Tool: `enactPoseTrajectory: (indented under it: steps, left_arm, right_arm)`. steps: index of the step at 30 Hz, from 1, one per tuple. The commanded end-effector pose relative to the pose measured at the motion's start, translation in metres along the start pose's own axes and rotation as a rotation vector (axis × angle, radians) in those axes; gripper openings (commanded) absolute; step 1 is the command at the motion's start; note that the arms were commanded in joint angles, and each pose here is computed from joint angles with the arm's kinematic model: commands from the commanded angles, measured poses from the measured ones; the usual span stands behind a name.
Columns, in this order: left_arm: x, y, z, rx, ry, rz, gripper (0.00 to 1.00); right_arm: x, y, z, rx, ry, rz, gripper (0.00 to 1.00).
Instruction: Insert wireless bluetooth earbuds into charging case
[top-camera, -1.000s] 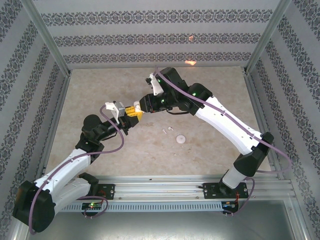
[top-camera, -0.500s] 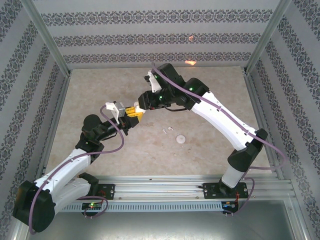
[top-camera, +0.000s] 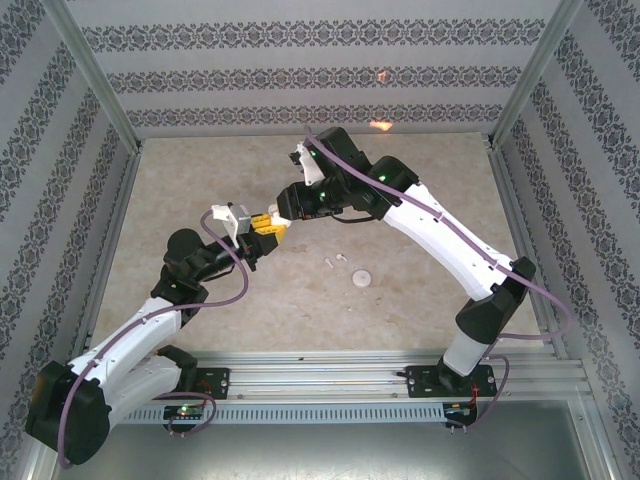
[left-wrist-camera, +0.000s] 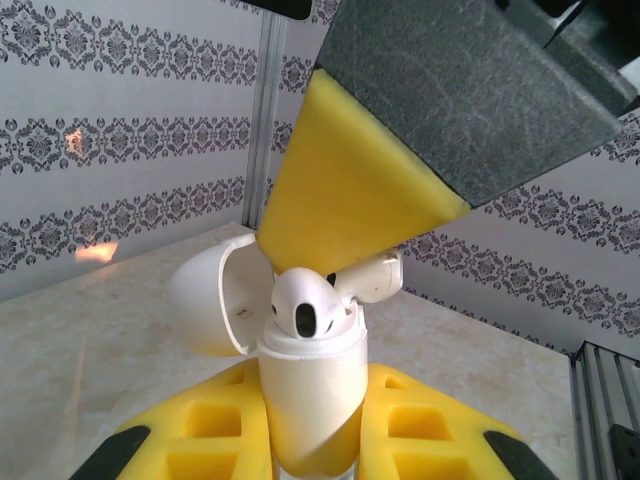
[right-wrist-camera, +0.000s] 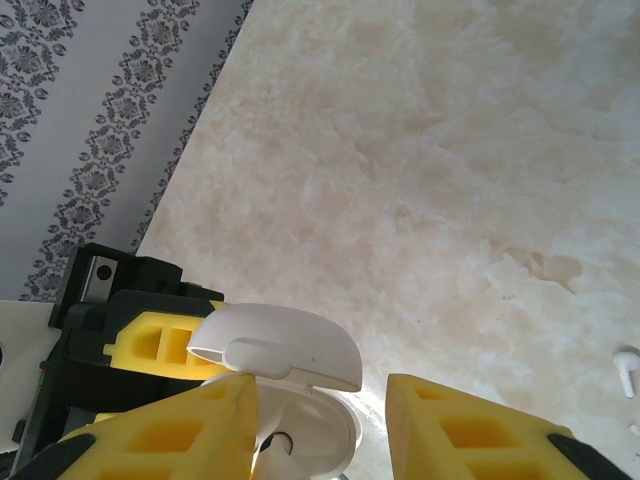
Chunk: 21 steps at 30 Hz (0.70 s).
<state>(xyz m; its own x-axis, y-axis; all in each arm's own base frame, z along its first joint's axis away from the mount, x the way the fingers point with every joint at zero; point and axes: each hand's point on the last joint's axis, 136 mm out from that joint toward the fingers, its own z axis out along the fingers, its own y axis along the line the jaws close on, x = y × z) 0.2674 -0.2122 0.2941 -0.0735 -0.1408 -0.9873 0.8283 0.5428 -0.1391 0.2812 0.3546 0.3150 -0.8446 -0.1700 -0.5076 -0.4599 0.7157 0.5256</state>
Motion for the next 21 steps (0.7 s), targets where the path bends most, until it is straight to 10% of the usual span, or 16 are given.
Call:
enactPoseTrajectory:
  steps: [1,21]
  left_arm:
    - [-0.023,-0.007,-0.001,0.018,-0.06,0.053,0.0]
    - [-0.014,0.004,-0.001,-0.046,-0.021,0.055,0.0]
  right_arm:
    - [0.005,0.001,-0.004,-0.012,0.013,-0.001,0.38]
    - [0.009,0.008,0.001,-0.041,0.057,-0.032,0.25]
